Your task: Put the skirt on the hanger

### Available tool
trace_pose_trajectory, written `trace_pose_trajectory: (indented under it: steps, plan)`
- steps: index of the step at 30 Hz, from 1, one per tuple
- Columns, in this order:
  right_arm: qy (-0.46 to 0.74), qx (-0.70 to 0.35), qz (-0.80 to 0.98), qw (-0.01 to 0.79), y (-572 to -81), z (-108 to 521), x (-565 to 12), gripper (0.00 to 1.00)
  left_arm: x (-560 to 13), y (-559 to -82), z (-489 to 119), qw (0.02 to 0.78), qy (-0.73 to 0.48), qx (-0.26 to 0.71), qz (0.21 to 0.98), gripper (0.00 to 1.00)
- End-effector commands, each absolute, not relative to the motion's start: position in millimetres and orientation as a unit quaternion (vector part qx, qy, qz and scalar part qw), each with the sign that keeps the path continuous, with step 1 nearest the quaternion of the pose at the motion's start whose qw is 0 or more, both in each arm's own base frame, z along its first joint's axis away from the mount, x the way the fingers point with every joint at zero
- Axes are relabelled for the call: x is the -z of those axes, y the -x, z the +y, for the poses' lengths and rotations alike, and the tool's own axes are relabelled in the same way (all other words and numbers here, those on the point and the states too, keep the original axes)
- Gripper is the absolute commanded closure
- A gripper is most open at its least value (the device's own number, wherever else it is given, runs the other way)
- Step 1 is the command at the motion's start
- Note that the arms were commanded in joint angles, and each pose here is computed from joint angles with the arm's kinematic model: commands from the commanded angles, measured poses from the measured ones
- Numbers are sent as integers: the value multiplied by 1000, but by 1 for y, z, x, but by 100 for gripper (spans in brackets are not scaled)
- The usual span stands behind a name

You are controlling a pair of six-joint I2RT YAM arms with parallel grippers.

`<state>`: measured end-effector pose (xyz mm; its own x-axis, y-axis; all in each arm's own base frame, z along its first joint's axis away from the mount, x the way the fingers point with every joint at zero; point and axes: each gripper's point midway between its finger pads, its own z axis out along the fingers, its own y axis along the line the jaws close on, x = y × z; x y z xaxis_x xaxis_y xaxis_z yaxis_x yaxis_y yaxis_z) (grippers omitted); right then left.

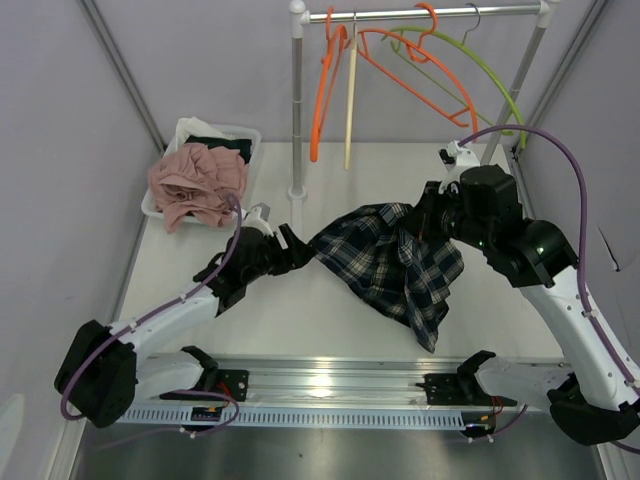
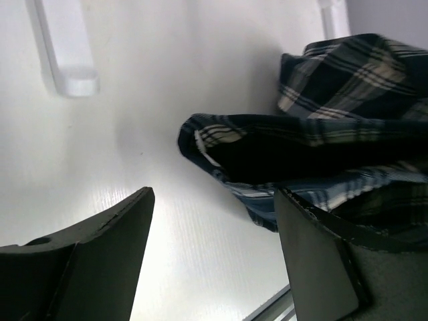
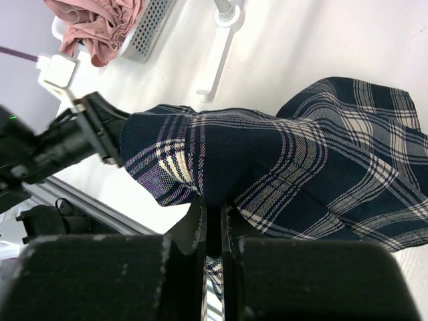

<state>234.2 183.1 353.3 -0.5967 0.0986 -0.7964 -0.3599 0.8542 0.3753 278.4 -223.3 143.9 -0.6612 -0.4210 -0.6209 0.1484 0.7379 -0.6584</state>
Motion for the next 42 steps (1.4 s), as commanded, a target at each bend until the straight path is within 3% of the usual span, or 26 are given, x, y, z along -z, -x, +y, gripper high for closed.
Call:
trace_pose_trajectory:
  steps: [1,13,20,34,42]
  plan:
    - [87,-286,822,484,-228,182,-388,98,-176,-300,-238,422,102,393,811,23]
    - [85,-276,824,487,-224,172,-388,98,-172,-300,-257,396,102,438,800,31]
    - [83,-273,826,486,-223,167,-386,98,-202,-297,-250,429,106,459,771,24]
    - [85,-280,828,479,-220,168,-386,98,-169,-316,-250,396,167,455,780,18]
    - [86,-277,829,479,-217,166,-385,99,-155,-317,-261,370,158,460,792,22]
